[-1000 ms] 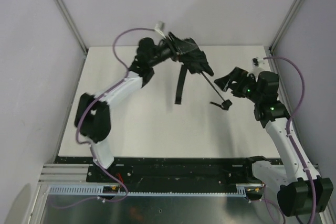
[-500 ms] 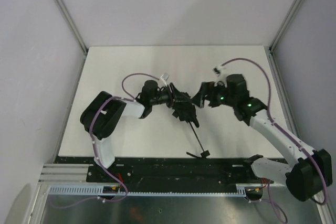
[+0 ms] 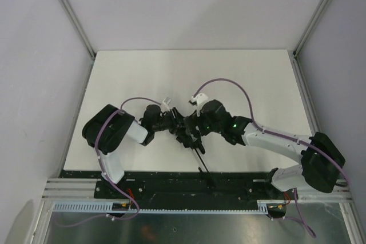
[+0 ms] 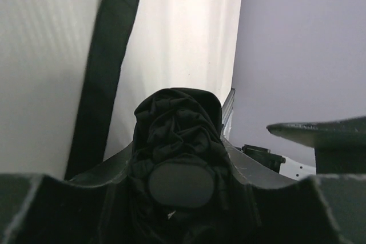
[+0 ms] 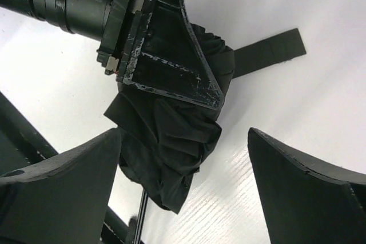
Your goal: Put away the umbrella
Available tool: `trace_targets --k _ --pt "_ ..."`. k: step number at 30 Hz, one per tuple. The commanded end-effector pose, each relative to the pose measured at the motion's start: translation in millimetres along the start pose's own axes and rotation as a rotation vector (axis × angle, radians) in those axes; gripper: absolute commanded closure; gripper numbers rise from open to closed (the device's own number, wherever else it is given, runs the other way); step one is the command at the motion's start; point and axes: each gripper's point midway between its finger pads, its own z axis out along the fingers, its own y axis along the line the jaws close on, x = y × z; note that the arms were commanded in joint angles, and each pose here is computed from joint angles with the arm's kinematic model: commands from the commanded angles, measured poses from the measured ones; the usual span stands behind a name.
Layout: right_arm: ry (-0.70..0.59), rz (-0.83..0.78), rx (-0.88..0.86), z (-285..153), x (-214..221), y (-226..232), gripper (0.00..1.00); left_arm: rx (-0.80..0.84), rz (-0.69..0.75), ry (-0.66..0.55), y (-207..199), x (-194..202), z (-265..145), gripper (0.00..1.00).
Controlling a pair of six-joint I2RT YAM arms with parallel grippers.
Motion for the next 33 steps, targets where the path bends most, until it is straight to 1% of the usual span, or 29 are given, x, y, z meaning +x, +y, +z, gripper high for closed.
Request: trace_targets --k 1,5,10,13,15,21,27,30,33 --pt "-0.081 -0.125 0.125 12 -15 3 0.06 0.073 0.084 -0.08 -18 -9 -9 1.0" --pt "-0.059 -0.186 0.096 24 -1 27 0.09 0.022 0.05 -0.119 0 -5 -18 1.0" --pt "-0.017 -0.259 0.036 41 16 52 0.19 -0.041 0.009 -0.169 21 -2 -29 1.0" --pt "0.005 -0.301 0.014 49 23 65 0.22 -0.05 -0.004 -0.18 25 -1 -31 1.0" --pt "0.02 -0.325 0.013 52 28 70 0.21 -0.056 -0.022 -0.189 27 -1 -32 1.0" --pt "0.077 -0.358 0.006 56 50 80 0.14 -0.084 -0.09 -0.194 37 2 -34 1.0" --pt "0.134 -0.4 0.087 68 72 64 0.09 -0.086 -0.167 -0.17 39 7 -32 1.0" --pt "0.149 -0.434 0.153 76 77 52 0.08 -0.085 -0.188 -0.172 38 7 -33 1.0" --pt "0.156 -0.455 0.24 81 77 38 0.11 -0.095 -0.221 -0.171 41 8 -33 1.0"
